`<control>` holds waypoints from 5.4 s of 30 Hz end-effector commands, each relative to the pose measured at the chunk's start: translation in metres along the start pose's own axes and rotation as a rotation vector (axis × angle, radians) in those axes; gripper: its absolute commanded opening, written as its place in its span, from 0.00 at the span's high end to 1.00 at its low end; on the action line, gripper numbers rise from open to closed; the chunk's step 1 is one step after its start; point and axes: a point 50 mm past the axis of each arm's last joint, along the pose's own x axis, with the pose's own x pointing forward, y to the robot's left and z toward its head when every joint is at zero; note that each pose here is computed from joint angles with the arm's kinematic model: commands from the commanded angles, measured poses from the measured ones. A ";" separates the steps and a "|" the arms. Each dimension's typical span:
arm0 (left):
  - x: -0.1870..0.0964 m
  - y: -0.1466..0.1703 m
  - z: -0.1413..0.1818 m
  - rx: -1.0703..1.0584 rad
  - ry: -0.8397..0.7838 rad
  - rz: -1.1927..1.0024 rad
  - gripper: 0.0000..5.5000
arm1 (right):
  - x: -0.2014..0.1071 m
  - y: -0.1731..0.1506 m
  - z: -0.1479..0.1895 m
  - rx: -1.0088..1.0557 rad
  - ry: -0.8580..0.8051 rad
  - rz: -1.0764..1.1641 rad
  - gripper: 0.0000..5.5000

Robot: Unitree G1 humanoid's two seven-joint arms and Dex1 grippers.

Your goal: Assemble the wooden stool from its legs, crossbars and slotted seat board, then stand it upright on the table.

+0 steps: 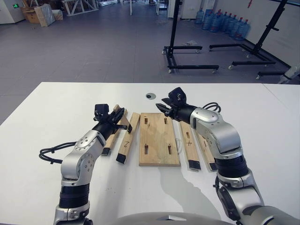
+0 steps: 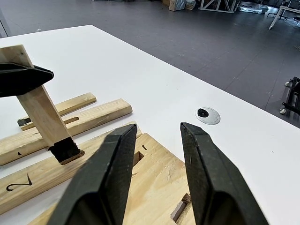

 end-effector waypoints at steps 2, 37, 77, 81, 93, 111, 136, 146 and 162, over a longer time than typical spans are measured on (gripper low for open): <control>0.001 0.003 -0.010 0.018 0.023 0.016 0.93 | 0.001 0.001 -0.004 0.012 0.013 0.006 0.69; -0.008 0.009 -0.054 0.264 0.212 0.022 0.93 | 0.000 0.005 -0.012 0.032 0.023 0.006 0.69; 0.042 0.001 -0.033 0.377 0.151 -0.020 0.59 | -0.003 0.002 -0.020 0.070 0.039 -0.021 0.69; 0.046 -0.019 0.067 0.334 -0.184 -0.029 0.59 | -0.005 0.001 -0.014 0.063 0.022 -0.024 0.69; -0.064 0.036 0.108 0.054 0.080 -0.404 0.59 | -0.062 -0.043 -0.044 0.096 0.073 -0.266 0.69; -0.047 0.008 -0.034 0.376 0.518 -0.069 0.16 | -0.041 -0.032 -0.036 0.082 0.057 -0.207 0.69; -0.050 -0.010 -0.072 0.307 0.714 -0.067 0.02 | -0.032 -0.024 -0.037 0.085 0.063 -0.161 0.69; -0.041 0.004 -0.065 0.305 0.702 0.050 0.33 | -0.031 -0.024 -0.035 0.086 0.056 -0.160 0.69; -0.016 0.028 -0.022 0.314 0.442 0.162 0.63 | -0.032 -0.031 -0.036 0.078 0.056 -0.167 0.69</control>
